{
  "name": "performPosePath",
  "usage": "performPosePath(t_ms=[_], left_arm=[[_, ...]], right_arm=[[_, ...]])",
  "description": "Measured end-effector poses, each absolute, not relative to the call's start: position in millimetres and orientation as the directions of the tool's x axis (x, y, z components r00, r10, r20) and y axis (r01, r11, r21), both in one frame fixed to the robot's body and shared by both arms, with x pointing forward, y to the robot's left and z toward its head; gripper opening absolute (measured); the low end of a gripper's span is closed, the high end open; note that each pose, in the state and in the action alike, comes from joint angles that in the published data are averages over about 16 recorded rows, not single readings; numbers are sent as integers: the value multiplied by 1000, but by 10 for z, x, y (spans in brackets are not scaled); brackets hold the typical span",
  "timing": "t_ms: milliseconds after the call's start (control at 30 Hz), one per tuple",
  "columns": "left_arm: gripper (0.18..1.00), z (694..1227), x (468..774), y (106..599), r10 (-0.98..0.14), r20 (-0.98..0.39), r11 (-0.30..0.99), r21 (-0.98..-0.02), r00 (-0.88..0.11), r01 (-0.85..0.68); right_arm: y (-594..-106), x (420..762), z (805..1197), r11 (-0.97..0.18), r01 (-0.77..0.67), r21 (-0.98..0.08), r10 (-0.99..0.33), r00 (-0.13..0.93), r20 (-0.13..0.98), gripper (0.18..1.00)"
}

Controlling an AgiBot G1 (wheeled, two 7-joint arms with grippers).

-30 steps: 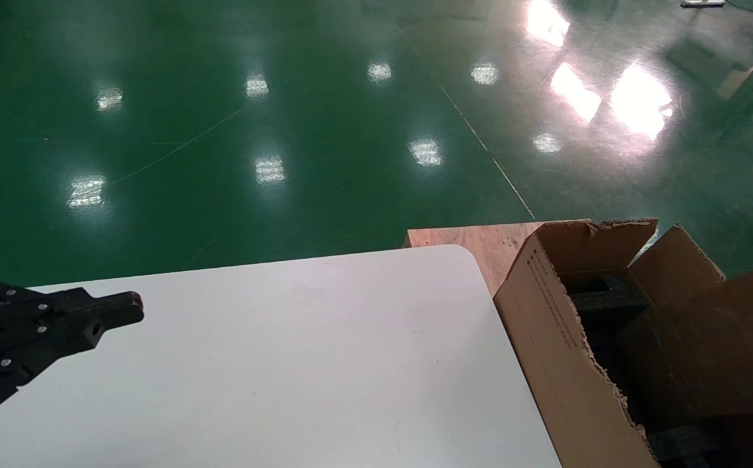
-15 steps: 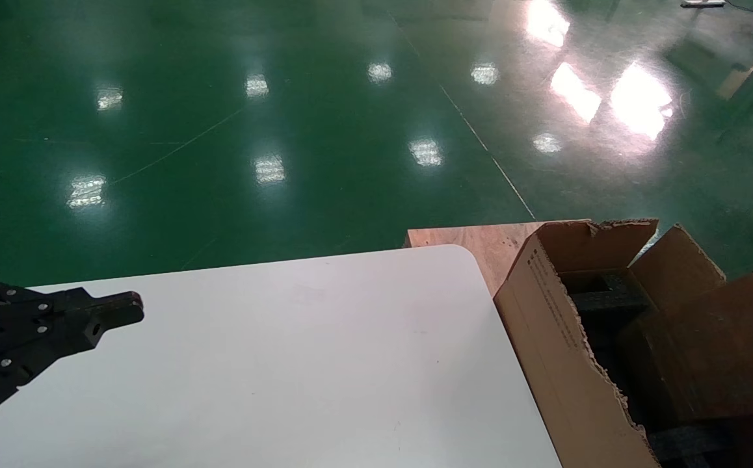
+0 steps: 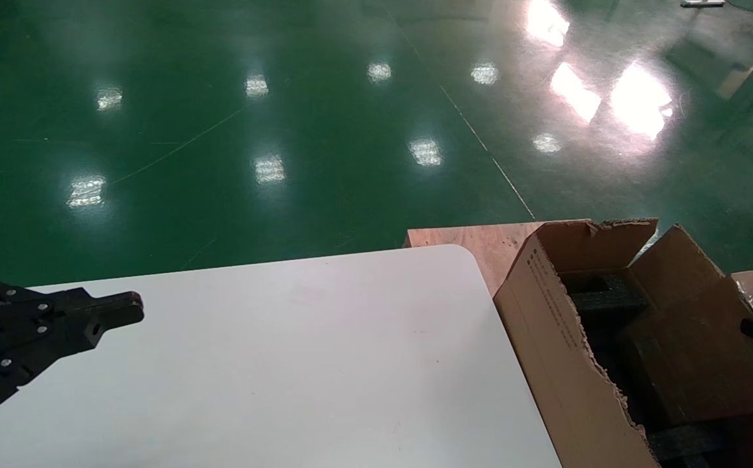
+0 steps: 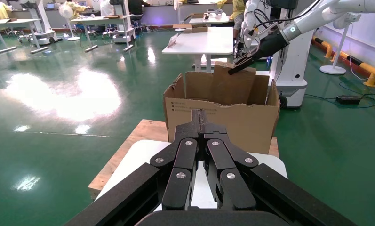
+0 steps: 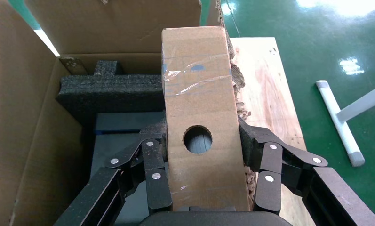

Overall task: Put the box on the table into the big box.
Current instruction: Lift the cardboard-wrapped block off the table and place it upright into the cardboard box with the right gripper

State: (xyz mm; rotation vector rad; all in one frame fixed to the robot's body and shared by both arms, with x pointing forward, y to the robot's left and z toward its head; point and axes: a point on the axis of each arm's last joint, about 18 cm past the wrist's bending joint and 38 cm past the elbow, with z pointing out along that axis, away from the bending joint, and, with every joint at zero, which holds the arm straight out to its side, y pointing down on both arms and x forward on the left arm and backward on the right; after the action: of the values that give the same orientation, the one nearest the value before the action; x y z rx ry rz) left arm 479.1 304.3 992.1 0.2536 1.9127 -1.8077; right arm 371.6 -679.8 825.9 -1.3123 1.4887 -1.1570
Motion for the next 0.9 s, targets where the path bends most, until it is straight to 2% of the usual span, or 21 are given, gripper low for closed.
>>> performPosePath(t_ms=[900], left_arm=[[191, 9921, 4791, 3043, -196, -468, 104, -883, -861, 457]], right_arm=[[-6731, 4097, 8372, -14, -260, -966, -994, -103, 42, 468]])
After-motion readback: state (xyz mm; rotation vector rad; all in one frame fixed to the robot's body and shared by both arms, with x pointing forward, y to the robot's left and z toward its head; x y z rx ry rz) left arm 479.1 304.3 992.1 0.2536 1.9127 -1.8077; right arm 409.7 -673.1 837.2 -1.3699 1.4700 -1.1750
